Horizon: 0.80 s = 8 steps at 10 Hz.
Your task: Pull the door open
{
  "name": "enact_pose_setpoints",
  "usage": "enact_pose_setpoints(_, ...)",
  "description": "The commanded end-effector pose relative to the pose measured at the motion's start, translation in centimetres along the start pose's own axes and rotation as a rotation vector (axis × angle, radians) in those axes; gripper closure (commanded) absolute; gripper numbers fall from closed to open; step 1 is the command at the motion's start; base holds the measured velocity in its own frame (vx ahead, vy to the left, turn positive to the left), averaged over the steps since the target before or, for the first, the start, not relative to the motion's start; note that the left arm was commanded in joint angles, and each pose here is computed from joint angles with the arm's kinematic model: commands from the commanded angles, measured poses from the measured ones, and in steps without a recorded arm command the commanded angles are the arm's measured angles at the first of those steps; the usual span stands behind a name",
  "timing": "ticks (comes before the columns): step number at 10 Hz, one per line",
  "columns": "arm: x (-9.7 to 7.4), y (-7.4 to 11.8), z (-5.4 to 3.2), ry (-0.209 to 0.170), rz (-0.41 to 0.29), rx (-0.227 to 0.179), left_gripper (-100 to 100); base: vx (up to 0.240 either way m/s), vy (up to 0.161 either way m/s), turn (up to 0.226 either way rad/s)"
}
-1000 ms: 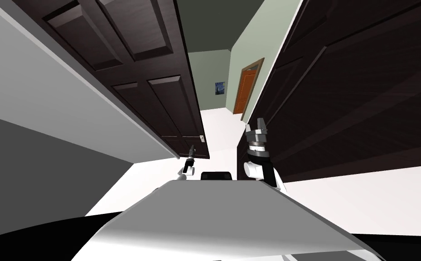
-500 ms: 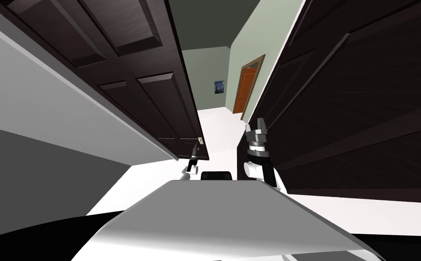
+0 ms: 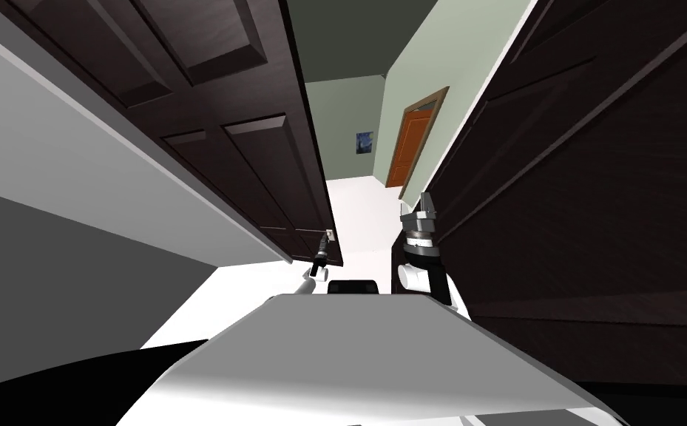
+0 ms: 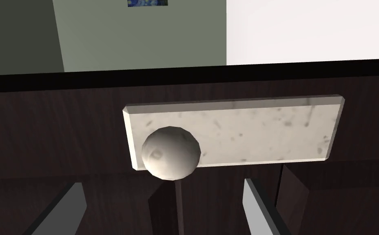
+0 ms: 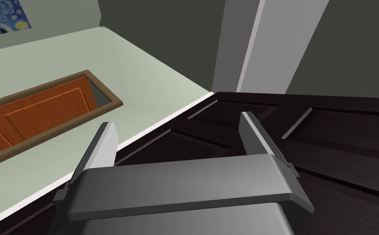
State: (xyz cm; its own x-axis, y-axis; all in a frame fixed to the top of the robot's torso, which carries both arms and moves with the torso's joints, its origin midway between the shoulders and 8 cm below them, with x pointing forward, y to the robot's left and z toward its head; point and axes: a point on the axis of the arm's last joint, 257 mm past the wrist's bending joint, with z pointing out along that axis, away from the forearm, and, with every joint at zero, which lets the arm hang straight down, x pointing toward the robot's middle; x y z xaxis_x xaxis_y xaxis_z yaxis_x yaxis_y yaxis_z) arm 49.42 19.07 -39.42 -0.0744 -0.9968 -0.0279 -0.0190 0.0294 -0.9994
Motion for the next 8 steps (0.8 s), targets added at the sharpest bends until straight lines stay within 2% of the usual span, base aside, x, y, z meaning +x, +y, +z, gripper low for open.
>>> enact_pose_setpoints(1,0.86,-0.27,0.26,0.010,-0.003,0.001,-100,0.185,-0.039,0.115)
enact_pose_setpoints(3,0.95,-0.21,0.31,0.011,-0.004,0.001,-100,0.150,-0.031,0.065)
enact_pose_setpoints(4,0.95,-0.21,0.31,0.011,-0.004,0.001,100,-0.021,0.000,-0.025)
enact_pose_setpoints(8,0.95,-0.21,0.31,0.011,-0.004,0.001,100,-0.018,0.005,-0.005)
